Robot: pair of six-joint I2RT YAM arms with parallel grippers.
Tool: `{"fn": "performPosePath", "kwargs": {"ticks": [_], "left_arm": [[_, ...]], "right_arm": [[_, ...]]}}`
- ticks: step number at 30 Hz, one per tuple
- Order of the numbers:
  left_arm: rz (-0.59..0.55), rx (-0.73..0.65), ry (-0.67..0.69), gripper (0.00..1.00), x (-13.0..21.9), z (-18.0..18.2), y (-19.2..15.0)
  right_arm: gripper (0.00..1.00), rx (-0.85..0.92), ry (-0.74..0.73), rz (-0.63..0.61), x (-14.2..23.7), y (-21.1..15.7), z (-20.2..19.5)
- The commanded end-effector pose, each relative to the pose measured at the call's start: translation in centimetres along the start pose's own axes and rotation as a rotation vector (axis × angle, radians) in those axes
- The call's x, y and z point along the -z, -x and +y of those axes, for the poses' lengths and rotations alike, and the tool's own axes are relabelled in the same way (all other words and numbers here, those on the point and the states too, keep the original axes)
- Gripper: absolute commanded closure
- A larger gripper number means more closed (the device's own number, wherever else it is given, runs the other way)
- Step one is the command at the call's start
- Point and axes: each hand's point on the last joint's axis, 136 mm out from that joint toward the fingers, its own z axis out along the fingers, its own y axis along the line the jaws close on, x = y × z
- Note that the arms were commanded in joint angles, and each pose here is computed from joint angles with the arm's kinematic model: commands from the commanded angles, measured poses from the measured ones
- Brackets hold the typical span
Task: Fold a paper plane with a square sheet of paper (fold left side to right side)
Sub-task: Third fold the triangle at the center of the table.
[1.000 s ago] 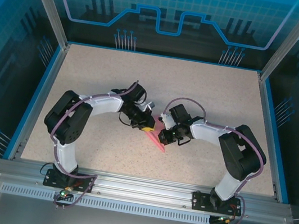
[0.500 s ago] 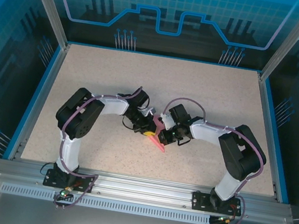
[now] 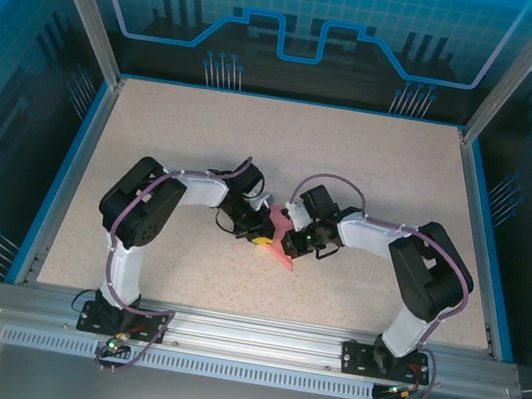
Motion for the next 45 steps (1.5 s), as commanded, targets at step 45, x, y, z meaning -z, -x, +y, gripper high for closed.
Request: {"fn": "performPosePath", "kwargs": {"ticks": [45], "left_arm": [[0.044, 0.062, 0.179, 0.89, -1.6, 5.5, -1.5]], "right_arm": [[0.81, -0.291, 0.070, 0.301, -0.4, -5.9, 1.3]]}}
